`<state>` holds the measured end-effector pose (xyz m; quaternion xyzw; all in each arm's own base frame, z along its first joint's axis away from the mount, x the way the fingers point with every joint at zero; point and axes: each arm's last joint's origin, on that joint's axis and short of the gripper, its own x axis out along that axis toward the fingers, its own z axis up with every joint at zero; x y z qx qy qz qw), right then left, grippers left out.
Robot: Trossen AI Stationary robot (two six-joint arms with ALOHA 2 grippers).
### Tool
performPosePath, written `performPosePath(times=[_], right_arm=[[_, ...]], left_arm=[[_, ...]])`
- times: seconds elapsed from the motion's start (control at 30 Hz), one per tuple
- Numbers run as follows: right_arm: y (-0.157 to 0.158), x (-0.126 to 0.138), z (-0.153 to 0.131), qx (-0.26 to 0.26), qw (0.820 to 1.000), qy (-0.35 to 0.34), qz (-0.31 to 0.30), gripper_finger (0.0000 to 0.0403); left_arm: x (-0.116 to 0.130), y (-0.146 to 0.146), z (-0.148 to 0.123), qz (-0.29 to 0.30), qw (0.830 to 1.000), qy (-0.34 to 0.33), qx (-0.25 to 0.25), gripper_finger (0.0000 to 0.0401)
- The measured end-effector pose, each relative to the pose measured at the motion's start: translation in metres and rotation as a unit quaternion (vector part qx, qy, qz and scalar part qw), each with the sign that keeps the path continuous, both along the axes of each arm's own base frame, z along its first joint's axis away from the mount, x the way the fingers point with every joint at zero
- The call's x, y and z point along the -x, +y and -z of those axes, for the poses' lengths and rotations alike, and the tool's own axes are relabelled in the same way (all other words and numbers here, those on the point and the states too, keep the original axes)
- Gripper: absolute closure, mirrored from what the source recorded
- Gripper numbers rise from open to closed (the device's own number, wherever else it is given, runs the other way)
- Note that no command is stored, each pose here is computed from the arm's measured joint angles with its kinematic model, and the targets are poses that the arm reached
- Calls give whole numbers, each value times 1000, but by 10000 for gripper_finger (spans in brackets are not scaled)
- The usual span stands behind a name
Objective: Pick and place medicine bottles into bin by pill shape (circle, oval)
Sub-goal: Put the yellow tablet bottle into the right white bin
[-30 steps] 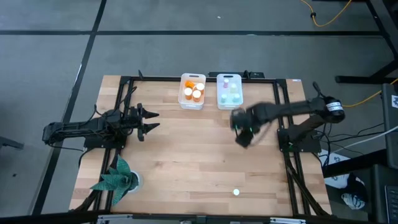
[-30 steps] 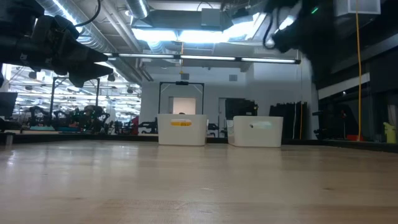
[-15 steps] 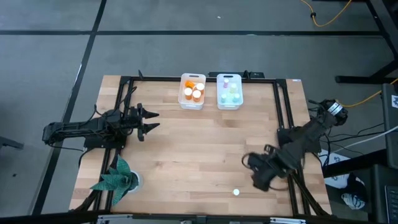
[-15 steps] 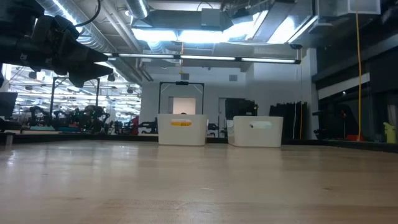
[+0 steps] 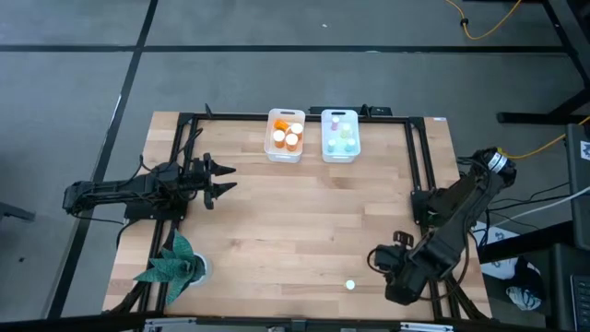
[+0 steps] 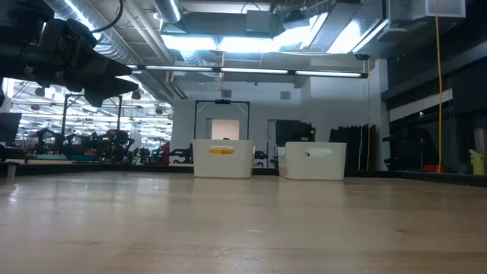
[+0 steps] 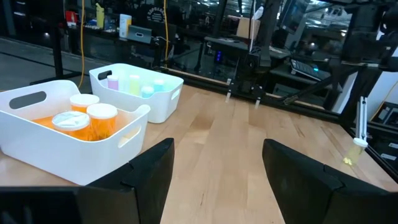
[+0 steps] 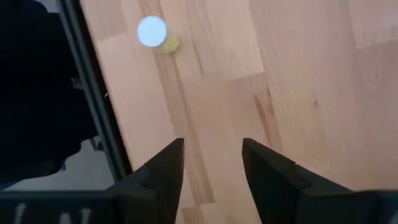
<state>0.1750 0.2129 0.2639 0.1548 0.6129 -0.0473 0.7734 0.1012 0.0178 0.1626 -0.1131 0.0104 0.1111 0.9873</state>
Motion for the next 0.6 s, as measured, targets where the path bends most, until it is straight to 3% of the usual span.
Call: performPosePath(times=[0.33,0.6], right_arm=[[15,-13,37,62,998,30,1,141],[36,-29,74,68,995,40,-59,132]], left_arm=[[0,0,0,0,1000,0,0,164],[0,0,0,0,1000,0,0,164]])
